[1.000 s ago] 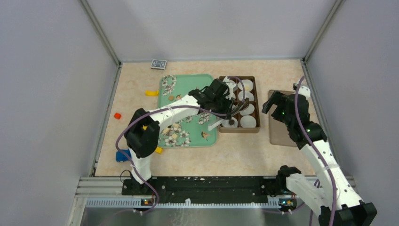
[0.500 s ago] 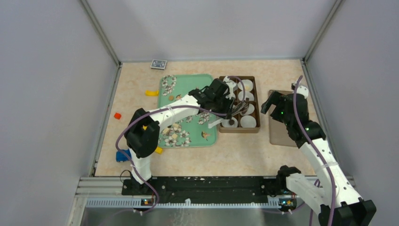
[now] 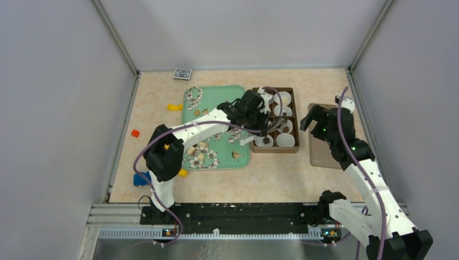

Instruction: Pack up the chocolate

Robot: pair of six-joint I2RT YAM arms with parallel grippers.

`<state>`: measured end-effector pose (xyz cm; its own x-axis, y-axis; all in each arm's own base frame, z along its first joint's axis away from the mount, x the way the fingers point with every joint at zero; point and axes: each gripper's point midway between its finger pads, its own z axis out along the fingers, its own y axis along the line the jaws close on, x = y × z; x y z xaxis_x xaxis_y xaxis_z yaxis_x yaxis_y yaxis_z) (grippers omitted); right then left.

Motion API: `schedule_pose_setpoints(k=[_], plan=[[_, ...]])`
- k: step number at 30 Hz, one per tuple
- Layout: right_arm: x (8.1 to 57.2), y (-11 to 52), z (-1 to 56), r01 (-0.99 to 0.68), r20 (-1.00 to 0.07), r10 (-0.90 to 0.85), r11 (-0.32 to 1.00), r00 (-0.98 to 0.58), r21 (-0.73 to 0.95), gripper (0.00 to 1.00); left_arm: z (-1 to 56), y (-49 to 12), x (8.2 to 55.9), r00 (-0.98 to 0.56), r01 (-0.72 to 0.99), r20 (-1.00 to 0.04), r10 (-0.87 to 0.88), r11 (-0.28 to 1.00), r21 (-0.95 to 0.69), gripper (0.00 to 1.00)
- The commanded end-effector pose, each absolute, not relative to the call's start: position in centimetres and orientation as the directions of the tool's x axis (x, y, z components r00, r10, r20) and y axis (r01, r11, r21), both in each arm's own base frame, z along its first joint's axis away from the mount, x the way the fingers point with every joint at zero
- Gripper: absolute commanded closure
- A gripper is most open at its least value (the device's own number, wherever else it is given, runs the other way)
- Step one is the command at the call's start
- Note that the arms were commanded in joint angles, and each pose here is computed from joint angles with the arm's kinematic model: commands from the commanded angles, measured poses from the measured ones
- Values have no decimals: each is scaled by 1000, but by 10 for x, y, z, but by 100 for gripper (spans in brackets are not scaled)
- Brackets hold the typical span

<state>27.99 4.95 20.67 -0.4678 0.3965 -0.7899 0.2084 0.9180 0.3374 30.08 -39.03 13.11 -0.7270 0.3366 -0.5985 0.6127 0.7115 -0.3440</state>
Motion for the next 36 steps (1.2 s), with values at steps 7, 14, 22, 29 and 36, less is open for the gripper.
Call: schedule_pose_setpoints(k=[7,14,22,29,36], plan=[[285,48,224,196,-816,414,910,-403,365,5,210,-379,306,-627,626,-748,218,712,-317,61],[286,46,222,201,-824,417,909,-383,366,6,191,-295,323,-672,391,-728,135,900,-194,62],[290,49,215,199,-813,424,906,-398,374,6,185,-173,328,-687,63,-719,-103,978,-200,60],[292,54,210,185,-805,424,905,-414,382,6,151,-107,333,-725,-98,-669,-164,986,-135,55],[292,54,209,193,-801,418,908,-428,371,6,134,-104,350,-748,-45,-656,-98,994,-97,54]])
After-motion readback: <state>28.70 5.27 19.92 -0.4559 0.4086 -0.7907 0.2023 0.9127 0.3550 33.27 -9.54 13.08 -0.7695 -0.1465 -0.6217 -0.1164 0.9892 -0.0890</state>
